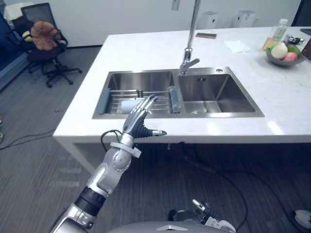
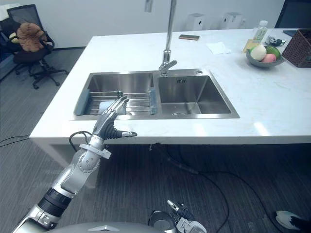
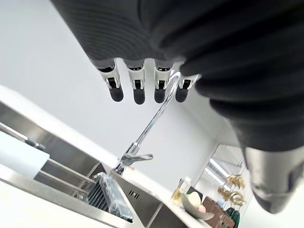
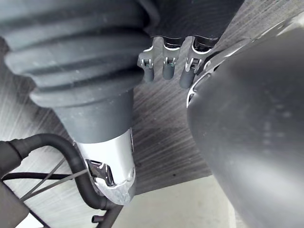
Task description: Walk over to the sink, pick up the cup, carry it to the dishwasher, place the cup inside the dishwasher, then close the dishwasher door
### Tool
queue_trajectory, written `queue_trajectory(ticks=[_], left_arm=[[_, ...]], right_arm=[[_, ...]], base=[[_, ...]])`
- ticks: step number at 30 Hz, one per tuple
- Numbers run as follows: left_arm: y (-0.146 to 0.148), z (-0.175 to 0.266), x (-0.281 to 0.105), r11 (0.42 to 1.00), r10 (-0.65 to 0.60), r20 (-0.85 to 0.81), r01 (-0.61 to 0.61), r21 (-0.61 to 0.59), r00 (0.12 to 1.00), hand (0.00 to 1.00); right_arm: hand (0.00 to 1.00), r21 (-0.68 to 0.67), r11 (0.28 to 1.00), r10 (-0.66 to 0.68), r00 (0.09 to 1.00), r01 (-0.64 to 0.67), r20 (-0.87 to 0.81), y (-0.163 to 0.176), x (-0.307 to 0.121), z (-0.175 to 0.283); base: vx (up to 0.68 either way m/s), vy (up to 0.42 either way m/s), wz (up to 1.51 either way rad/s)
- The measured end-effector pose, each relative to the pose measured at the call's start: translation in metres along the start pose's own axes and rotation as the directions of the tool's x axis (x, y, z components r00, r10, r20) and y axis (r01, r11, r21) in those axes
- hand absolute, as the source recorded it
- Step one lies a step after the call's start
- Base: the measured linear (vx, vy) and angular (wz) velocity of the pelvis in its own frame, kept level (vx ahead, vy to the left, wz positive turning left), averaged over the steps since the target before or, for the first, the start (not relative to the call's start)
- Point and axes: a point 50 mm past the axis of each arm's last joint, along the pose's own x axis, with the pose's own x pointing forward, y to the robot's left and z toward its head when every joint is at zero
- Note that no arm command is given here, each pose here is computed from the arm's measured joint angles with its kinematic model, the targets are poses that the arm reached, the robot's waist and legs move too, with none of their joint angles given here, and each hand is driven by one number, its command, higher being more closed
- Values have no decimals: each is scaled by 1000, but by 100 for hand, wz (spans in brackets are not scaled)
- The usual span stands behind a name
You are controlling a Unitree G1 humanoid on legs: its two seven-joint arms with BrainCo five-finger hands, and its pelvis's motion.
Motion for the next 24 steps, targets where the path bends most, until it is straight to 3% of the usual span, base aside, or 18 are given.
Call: queue_trajectory(ticks=[8, 11, 15, 18, 24], left_arm=[[7, -11, 3, 993, -86, -47, 89, 74, 995, 0], [20, -14, 13, 980, -90, -52, 98, 175, 995, 0], [41, -41, 20, 934, -117, -185, 171, 313, 976, 0], [49, -71, 19, 894, -157, -341, 280, 350, 927, 0], [47, -79, 16, 859, -235, -406, 384, 339, 883, 0]], right_arm=[[0, -50, 998, -47, 990, 41, -136, -11, 0, -12], [0, -87, 995, -62, 986, 50, -151, -13, 0, -8], [0, -98, 995, -34, 987, 18, -156, 1, 5, -11], [0, -108, 994, -35, 988, 19, -150, 2, 6, -9], [0, -131, 991, -58, 984, 36, -168, 3, 6, -12]], base=[[343, -87, -18], [254, 135, -12], [96, 111, 7], [20, 39, 12], [-47, -4, 1]])
